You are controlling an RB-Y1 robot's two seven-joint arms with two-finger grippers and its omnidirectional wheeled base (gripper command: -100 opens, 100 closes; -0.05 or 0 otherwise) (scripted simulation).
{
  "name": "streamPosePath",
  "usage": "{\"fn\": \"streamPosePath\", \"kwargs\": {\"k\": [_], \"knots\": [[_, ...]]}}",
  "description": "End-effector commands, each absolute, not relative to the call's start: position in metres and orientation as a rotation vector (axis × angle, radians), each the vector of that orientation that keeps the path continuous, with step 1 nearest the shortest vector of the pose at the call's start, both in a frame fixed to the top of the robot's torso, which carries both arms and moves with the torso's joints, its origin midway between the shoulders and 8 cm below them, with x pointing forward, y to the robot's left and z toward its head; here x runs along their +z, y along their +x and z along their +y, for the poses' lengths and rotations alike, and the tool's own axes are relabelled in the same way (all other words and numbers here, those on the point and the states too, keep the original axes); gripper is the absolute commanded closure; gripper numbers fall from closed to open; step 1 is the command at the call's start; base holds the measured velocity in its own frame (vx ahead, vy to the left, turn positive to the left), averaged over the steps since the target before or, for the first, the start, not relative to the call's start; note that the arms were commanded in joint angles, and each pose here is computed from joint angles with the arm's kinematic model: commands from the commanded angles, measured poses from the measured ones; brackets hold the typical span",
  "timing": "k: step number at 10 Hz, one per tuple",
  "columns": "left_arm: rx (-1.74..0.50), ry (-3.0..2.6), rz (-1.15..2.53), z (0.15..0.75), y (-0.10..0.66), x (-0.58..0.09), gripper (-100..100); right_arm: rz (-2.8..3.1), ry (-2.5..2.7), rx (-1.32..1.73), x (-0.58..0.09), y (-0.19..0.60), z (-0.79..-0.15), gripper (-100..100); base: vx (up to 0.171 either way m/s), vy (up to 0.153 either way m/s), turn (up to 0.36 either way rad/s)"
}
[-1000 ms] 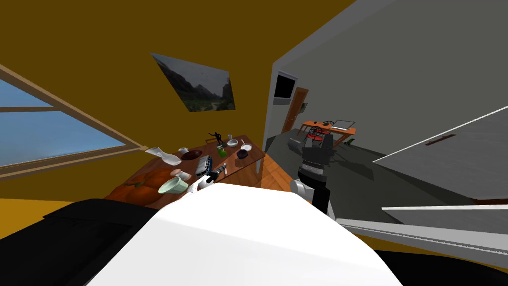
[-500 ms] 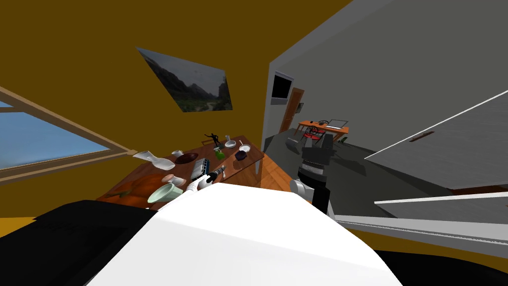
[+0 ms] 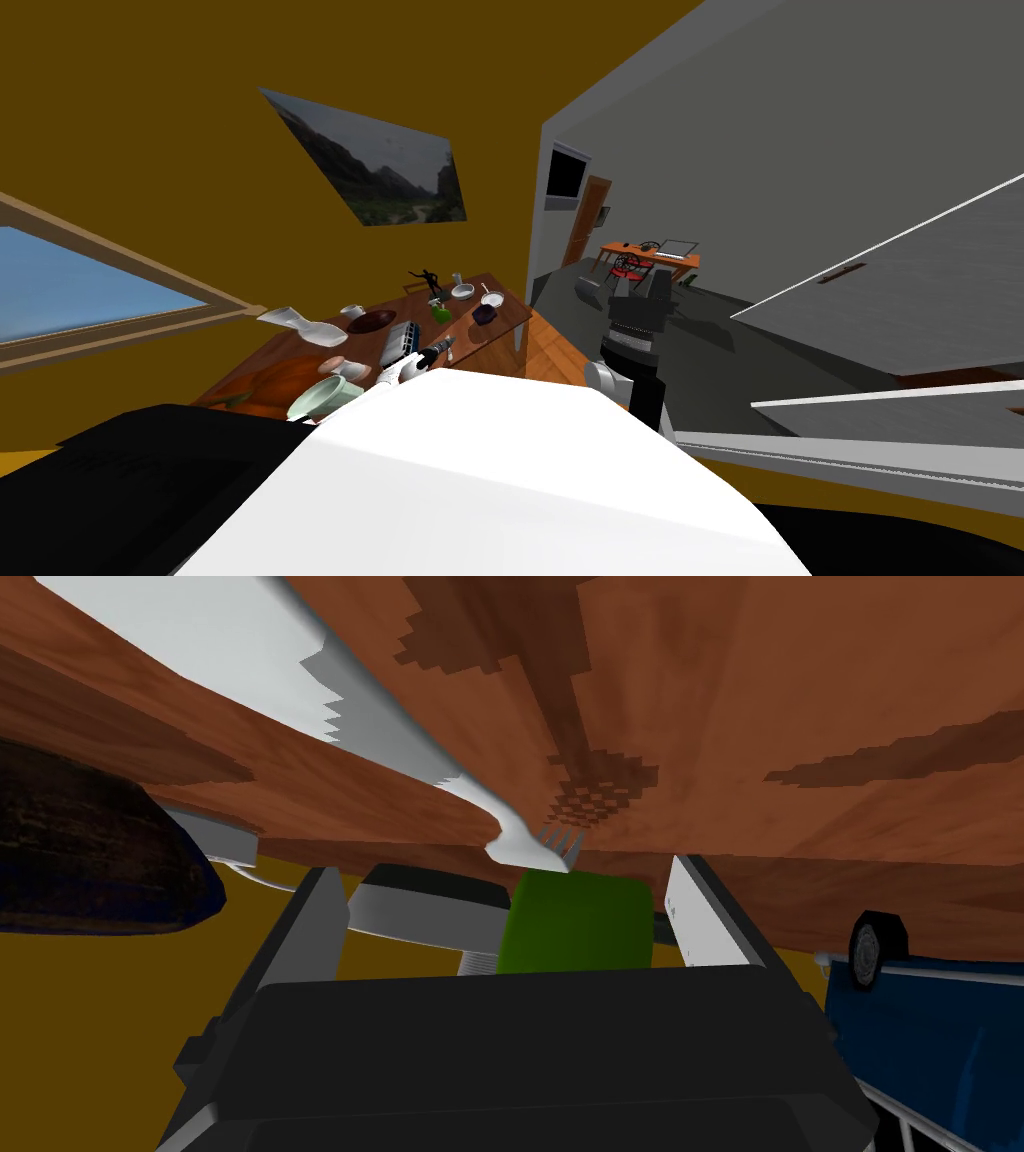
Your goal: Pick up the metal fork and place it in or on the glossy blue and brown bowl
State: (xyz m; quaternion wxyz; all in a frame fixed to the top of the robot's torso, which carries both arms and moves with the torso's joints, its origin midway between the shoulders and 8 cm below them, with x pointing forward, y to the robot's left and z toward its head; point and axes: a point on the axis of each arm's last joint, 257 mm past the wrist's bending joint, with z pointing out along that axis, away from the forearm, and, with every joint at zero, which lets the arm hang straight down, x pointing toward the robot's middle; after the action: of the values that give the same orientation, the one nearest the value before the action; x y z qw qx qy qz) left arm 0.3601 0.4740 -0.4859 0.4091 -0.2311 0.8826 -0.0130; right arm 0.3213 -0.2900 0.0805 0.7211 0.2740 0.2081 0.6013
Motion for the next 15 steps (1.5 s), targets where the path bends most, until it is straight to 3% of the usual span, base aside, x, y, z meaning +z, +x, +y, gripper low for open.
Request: {"fn": "streamPosePath", "kwargs": {"k": [1,4,5,9,10,11,14,15], "knots": [[-0.031,-0.584,2.221,0.472,0.362,-0.490,-100,0.460,0.605,1.329,0.080,0.321,-0.290,0,0.020,0.024,-0.030],[-0.030,-0.588,2.219,0.471,0.364,-0.494,-100,0.460,0.605,1.329,0.080,0.321,-0.290,0,0.016,0.025,-0.019],[-0.030,-0.587,2.219,0.471,0.364,-0.494,100,0.460,0.605,1.329,0.080,0.321,-0.290,0,0.000,0.000,0.000],[-0.031,-0.591,2.217,0.471,0.365,-0.493,100,0.460,0.606,1.329,0.080,0.321,-0.290,0,0.000,0.001,0.003],[-0.031,-0.591,2.217,0.471,0.365,-0.493,0,0.460,0.606,1.329,0.080,0.321,-0.290,0,0.000,0.000,0.000],[-0.031,-0.583,2.222,0.473,0.361,-0.489,100,0.460,0.606,1.329,0.080,0.321,-0.290,0,-0.015,-0.022,0.036],[-0.033,-0.579,2.224,0.473,0.359,-0.485,100,0.460,0.606,1.329,0.080,0.321,-0.290,0,-0.022,-0.033,0.025],[-0.033,-0.581,2.225,0.473,0.359,-0.485,0,0.460,0.606,1.329,0.080,0.321,-0.290,0,0.000,0.000,0.000]]}}
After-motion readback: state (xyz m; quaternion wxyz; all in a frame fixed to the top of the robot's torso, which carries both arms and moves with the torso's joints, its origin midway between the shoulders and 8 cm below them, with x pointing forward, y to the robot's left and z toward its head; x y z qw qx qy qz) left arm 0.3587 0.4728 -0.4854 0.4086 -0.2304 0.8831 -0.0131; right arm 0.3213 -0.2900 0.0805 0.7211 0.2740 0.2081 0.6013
